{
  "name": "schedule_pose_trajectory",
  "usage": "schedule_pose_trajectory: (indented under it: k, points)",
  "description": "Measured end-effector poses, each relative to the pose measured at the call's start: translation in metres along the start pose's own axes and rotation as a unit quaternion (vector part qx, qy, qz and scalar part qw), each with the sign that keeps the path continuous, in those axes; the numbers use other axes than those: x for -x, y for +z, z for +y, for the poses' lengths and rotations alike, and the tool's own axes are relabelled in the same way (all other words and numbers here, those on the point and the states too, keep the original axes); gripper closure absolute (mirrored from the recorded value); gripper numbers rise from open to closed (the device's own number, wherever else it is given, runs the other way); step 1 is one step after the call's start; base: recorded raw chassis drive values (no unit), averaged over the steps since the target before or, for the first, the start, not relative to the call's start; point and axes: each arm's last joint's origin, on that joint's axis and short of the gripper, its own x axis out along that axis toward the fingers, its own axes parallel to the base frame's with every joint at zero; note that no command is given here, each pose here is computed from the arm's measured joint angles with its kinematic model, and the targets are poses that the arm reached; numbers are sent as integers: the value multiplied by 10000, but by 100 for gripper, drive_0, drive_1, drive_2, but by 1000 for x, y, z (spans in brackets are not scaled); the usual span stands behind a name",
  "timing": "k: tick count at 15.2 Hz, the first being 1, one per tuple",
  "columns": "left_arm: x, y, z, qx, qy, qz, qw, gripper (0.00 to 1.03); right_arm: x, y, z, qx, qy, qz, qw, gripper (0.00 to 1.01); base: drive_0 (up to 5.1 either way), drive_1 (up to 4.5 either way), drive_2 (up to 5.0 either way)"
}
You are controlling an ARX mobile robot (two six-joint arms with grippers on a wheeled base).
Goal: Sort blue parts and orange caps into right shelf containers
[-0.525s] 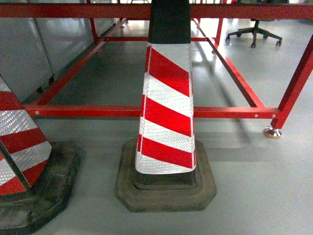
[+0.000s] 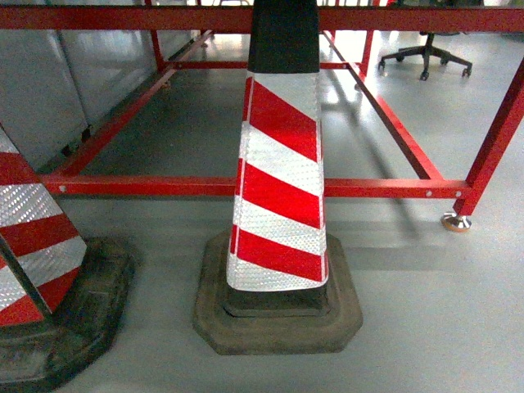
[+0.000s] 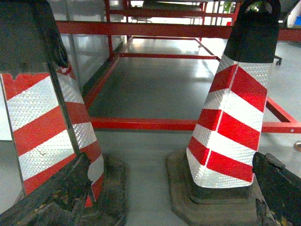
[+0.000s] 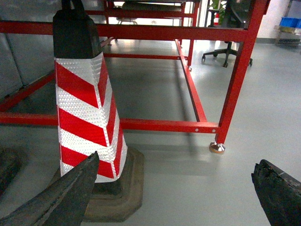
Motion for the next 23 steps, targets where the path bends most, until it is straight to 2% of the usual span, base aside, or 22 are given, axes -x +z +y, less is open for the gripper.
schedule_pose_trajectory:
  k: [23]
  points:
    - [0, 0, 0, -36, 0, 0, 10000, 5, 0, 0, 0, -8, 0, 0, 10000, 3, 0, 0, 0]
